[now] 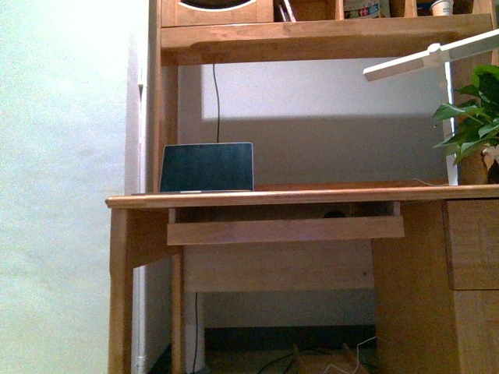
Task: Place mouse
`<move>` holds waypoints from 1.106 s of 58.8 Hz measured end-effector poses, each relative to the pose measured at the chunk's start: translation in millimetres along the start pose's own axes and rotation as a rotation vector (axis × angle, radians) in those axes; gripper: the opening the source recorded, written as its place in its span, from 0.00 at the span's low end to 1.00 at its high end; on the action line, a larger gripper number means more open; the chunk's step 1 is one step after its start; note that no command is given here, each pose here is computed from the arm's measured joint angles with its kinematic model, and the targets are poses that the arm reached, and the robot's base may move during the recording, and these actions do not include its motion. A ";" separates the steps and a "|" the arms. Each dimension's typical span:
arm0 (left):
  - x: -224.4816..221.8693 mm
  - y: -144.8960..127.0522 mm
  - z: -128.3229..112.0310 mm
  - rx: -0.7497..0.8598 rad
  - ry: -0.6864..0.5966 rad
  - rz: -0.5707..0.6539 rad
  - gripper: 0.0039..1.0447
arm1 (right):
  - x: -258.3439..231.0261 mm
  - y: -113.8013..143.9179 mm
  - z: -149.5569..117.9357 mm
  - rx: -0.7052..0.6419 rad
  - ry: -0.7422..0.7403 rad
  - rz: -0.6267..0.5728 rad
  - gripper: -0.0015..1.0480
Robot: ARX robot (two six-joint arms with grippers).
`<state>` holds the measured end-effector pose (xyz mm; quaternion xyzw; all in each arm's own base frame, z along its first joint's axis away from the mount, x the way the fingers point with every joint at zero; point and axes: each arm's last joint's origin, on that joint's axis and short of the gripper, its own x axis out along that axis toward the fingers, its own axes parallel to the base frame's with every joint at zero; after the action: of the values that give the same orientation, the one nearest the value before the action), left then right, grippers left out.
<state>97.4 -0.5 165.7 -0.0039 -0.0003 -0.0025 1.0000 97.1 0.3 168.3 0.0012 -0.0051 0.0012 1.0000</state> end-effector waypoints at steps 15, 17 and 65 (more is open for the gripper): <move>0.0 0.0 0.0 0.000 0.000 0.000 0.93 | 0.0 0.0 0.0 0.000 0.000 0.000 0.93; 0.0 0.0 0.0 0.000 0.000 0.000 0.93 | 0.0 0.0 0.0 0.000 0.000 0.000 0.93; 0.0 0.0 0.1 0.000 -0.001 0.000 0.93 | 0.0 0.0 0.0 0.000 0.000 0.001 0.93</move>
<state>97.3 -0.5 165.8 -0.0039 -0.0007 -0.0025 1.0000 97.1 0.3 168.2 0.0012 -0.0049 0.0015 1.0000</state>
